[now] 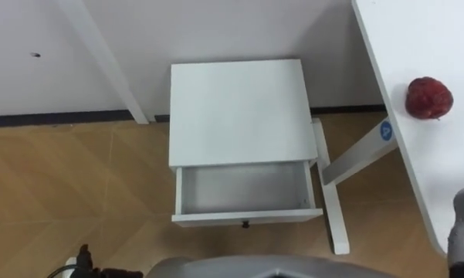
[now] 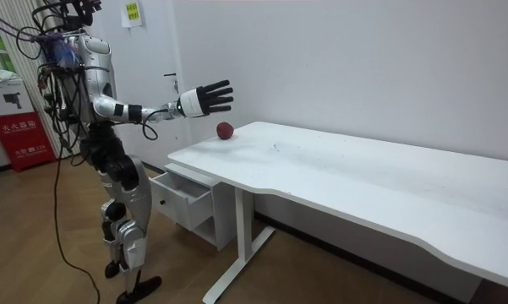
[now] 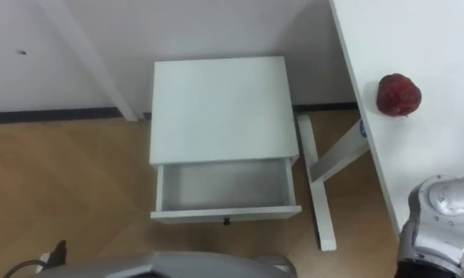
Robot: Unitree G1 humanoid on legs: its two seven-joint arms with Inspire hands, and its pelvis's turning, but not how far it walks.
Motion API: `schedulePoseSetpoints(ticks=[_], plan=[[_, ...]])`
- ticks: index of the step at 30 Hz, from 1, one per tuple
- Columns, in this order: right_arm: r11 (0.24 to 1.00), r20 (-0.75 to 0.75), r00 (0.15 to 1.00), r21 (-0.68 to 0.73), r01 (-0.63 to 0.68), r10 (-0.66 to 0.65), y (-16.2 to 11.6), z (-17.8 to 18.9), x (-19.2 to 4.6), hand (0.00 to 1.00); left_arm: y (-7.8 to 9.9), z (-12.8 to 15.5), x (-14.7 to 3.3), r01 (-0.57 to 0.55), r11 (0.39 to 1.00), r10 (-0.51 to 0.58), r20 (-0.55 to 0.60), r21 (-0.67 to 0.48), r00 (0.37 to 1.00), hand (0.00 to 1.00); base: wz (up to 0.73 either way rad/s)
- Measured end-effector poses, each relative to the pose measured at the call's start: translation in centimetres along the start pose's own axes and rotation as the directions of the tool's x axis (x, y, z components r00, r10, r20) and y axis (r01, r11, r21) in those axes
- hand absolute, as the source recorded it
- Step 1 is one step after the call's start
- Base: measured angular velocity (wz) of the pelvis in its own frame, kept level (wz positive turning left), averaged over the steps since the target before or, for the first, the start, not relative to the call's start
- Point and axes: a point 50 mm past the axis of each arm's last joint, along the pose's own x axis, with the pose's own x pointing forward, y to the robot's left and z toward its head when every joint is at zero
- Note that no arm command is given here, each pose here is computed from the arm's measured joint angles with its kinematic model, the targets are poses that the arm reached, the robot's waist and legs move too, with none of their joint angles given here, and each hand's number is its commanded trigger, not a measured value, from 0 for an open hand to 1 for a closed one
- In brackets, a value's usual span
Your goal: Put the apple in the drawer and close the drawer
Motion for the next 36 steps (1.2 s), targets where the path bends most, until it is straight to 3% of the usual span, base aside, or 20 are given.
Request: schedulePoseSetpoints(ticks=[12, 21, 36], plan=[[0.939, -0.087, 0.935, 0.025, -0.343, 0.344, 2.7, -0.8, -1.9, 0.00, 0.0, -0.5, -0.1, -0.002, 1.000, 0.002, -0.024, 0.003, 1.000, 0.00, 0.00], [0.875, -0.143, 0.866, -0.001, -0.484, 0.479, 3.0, -1.9, -3.3, 0.00, 0.0, -0.7, -0.2, 0.001, 1.000, 0.000, -0.032, 0.020, 0.999, 0.00, 0.00], [0.808, -0.226, 0.792, -0.031, -0.588, 0.567, 3.3, -3.8, -4.8, 0.00, 0.0, -0.8, -0.2, 0.005, 0.999, -0.004, -0.030, 0.032, 1.000, 0.00, 0.00]])
